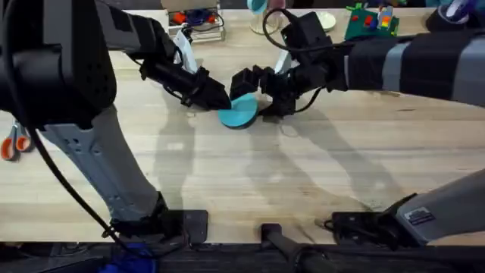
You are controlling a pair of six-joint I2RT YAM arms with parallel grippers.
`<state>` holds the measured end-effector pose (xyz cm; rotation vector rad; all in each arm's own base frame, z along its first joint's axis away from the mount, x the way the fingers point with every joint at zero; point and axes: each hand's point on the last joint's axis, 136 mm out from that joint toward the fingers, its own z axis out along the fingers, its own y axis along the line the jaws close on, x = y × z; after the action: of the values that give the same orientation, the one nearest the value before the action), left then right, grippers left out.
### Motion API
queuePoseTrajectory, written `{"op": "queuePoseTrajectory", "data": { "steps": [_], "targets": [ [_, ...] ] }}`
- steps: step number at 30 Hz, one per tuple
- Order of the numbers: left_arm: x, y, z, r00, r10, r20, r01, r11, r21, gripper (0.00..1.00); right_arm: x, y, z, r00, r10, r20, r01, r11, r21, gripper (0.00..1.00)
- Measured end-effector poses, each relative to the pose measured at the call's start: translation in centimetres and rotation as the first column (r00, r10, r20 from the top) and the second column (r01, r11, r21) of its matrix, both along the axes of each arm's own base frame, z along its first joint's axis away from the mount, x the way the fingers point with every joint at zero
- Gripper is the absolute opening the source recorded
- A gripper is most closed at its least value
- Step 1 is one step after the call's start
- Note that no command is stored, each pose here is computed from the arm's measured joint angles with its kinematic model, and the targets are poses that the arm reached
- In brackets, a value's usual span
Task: Pick up the plates from the table one by one and place each into a slot on the dish rack.
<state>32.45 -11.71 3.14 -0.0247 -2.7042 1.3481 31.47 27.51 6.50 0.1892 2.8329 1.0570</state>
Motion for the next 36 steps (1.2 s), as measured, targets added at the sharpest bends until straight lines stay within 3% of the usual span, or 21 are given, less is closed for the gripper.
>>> {"op": "queuePoseTrajectory", "data": {
  "steps": [16,17,19,23,25,28,36],
  "targets": [
    [0.0,0.0,0.0,1.0,0.0,0.0,0.0,1.0,0.0,0.041,0.09,-0.08,-0.05,1.0,-0.004,0.003,0.004,1.0,-0.006,0.987],
    [0.0,0.0,0.0,1.0,0.0,0.0,0.0,1.0,0.0,0.042,0.08,-0.08,-0.05,1.0,-0.005,0.003,0.005,1.0,-0.006,0.955],
    [0.0,0.0,0.0,1.0,0.0,0.0,0.0,1.0,0.0,0.041,0.1,-0.08,-0.05,1.0,-0.004,0.004,0.004,1.0,-0.006,0.78],
    [0.03,0.01,0.01,1.0,0.001,0.001,-0.001,1.0,0.0,0.041,0.1,-0.21,-0.16,1.0,-0.011,0.0,0.011,1.0,-0.013,0.278],
    [0.07,0.07,0.03,1.0,0.003,0.002,-0.003,1.0,-0.002,0.041,0.09,-0.58,-0.45,1.0,-0.023,-0.007,0.023,0.999,-0.027,0.096],
    [0.09,0.09,0.03,1.0,0.004,0.002,-0.004,1.0,-0.002,0.042,0.15,-0.59,-0.43,1.0,-0.023,-0.004,0.023,0.999,-0.024,0.037],
    [0.13,0.14,0.05,1.0,0.006,0.003,-0.006,1.0,-0.002,0.041,0.16,-0.58,-0.42,1.0,-0.024,-0.004,0.023,0.999,-0.024,0.03]
  ]
}}
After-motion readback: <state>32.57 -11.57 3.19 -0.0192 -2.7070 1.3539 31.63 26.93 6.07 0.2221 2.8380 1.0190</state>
